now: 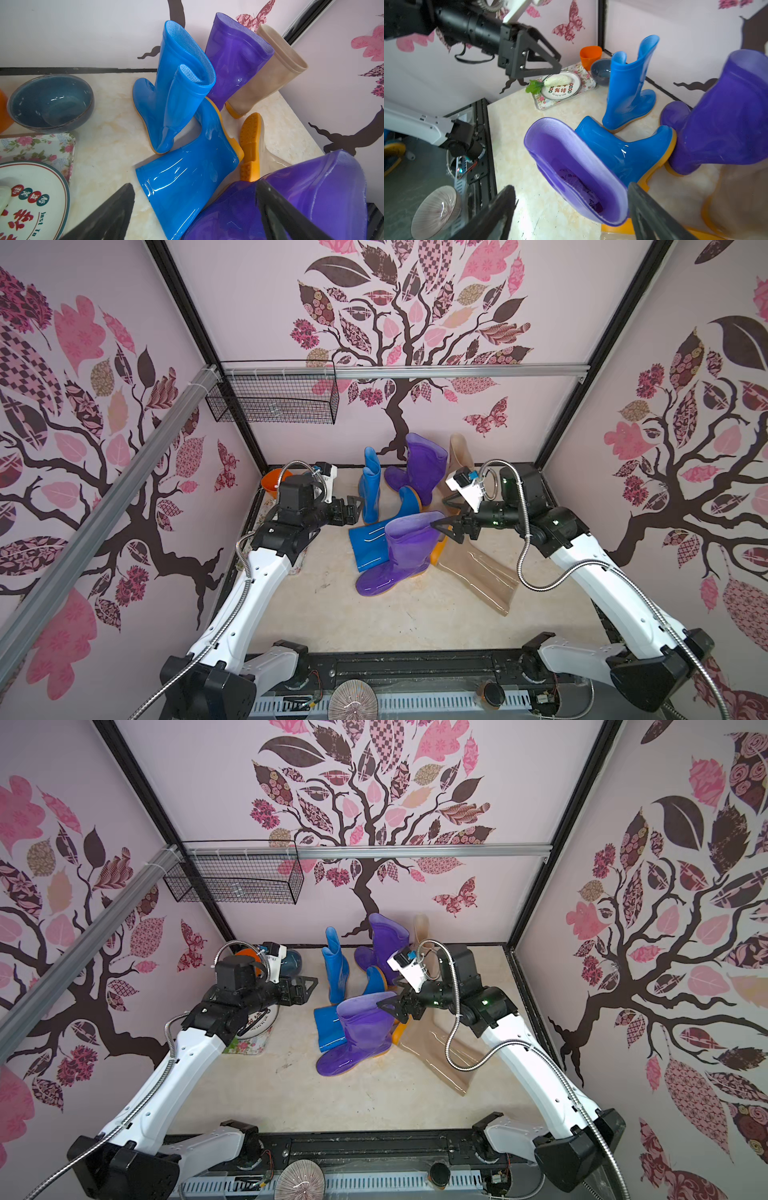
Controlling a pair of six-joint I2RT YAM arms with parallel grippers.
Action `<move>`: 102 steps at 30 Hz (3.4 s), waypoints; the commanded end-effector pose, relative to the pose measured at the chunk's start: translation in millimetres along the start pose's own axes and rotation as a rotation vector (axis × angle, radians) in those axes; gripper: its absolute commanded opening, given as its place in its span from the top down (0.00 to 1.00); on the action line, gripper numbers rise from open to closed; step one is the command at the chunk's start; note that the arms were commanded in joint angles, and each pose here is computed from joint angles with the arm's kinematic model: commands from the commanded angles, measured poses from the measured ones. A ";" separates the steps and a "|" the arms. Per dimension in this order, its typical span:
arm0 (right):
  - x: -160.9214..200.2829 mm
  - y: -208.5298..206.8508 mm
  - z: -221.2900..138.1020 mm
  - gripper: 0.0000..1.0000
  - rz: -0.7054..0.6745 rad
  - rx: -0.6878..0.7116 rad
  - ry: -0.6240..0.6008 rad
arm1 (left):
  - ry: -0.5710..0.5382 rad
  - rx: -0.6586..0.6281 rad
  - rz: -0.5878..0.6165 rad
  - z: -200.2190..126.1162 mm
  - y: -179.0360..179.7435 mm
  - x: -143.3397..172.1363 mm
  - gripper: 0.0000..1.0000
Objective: Match and arrange rain boots in pairs
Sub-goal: Pick up the rain boot at the center of the board.
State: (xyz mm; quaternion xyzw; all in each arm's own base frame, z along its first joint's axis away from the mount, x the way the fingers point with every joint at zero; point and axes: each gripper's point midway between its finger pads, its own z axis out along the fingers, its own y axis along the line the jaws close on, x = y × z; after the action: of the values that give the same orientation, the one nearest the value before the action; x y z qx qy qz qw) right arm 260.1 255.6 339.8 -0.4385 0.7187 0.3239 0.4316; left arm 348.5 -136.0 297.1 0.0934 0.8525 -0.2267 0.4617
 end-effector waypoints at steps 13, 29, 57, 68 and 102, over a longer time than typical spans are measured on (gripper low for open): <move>22.0 -13.1 61.8 0.03 -0.260 0.007 0.266 | -0.009 -0.094 0.075 -8.1 11.6 -13.5 0.05; 33.9 -25.5 98.8 0.13 -0.274 -0.030 0.350 | -0.012 -0.104 0.083 0.0 18.6 -0.4 0.04; 13.3 24.6 55.4 1.00 -0.281 -0.131 0.185 | -0.076 -0.118 0.051 -8.0 20.4 -1.0 0.05; -66.1 15.1 7.4 1.00 -0.238 0.081 -0.019 | -0.156 -0.117 0.024 -27.4 13.6 -22.1 0.05; -33.2 -85.5 -154.1 1.00 0.491 0.751 -0.075 | -0.199 -0.024 -0.033 -27.4 -5.1 -42.6 0.06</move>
State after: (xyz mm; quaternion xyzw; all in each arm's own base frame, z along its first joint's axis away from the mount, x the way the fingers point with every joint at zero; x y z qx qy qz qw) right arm 301.8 118.1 398.3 -0.0885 0.8743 0.1553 0.4512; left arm 347.9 -120.7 318.7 0.0453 0.8274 -0.2177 0.5157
